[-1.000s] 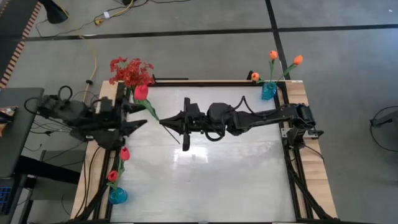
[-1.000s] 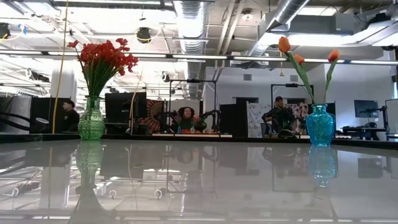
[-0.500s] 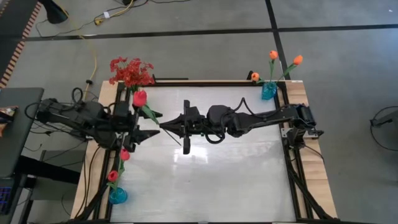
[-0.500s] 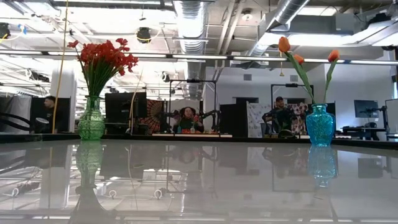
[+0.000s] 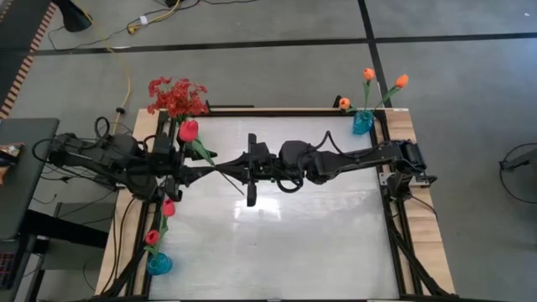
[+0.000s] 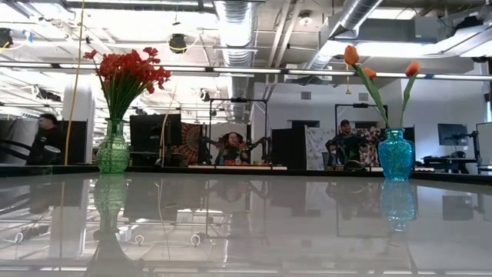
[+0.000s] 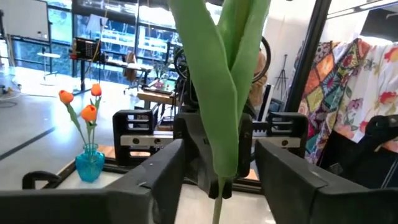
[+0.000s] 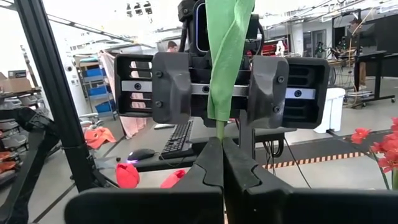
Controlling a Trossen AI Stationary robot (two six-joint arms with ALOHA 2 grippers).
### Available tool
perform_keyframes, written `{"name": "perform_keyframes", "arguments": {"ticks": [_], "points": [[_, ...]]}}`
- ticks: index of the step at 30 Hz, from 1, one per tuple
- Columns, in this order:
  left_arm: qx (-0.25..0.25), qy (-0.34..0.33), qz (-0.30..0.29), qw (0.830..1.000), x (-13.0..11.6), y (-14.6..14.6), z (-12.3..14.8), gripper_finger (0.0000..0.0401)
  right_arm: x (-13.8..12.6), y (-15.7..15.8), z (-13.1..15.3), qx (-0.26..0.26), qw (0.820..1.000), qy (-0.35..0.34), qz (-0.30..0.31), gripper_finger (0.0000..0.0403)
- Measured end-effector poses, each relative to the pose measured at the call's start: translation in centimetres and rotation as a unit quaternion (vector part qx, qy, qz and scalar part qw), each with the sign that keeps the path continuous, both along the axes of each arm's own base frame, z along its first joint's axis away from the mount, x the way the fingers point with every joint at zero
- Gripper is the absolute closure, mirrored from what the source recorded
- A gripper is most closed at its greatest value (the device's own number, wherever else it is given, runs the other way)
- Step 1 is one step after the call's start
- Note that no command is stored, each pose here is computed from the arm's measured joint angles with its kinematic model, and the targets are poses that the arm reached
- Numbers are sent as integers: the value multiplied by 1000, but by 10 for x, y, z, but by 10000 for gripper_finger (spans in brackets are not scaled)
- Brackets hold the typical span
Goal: Sort flowers into vase by color
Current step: Put the pink tulip into the bottom blue vase
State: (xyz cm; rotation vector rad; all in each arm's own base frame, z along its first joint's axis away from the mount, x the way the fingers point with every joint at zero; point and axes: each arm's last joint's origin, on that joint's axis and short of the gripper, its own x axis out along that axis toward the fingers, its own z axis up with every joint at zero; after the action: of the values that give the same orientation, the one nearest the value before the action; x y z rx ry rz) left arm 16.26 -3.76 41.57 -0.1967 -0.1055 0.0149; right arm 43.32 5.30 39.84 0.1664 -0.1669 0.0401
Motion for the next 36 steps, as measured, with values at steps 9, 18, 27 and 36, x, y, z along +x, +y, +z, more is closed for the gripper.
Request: {"name": "perform_keyframes", "arguments": {"ticks": [9,18,27,36], "points": [[-3,0,15,1000,1,4,0,317,0,-2,0,-1,1000,0,8,359],[0,-2,18,1000,-1,5,1,394,0,-2,0,-3,1000,-3,16,306],[18,14,6,1000,-29,12,18,386,-1,-1,-2,-8,999,21,38,195],[21,21,-175,984,-79,14,43,387,-1,0,-13,25,996,79,42,159]]}}
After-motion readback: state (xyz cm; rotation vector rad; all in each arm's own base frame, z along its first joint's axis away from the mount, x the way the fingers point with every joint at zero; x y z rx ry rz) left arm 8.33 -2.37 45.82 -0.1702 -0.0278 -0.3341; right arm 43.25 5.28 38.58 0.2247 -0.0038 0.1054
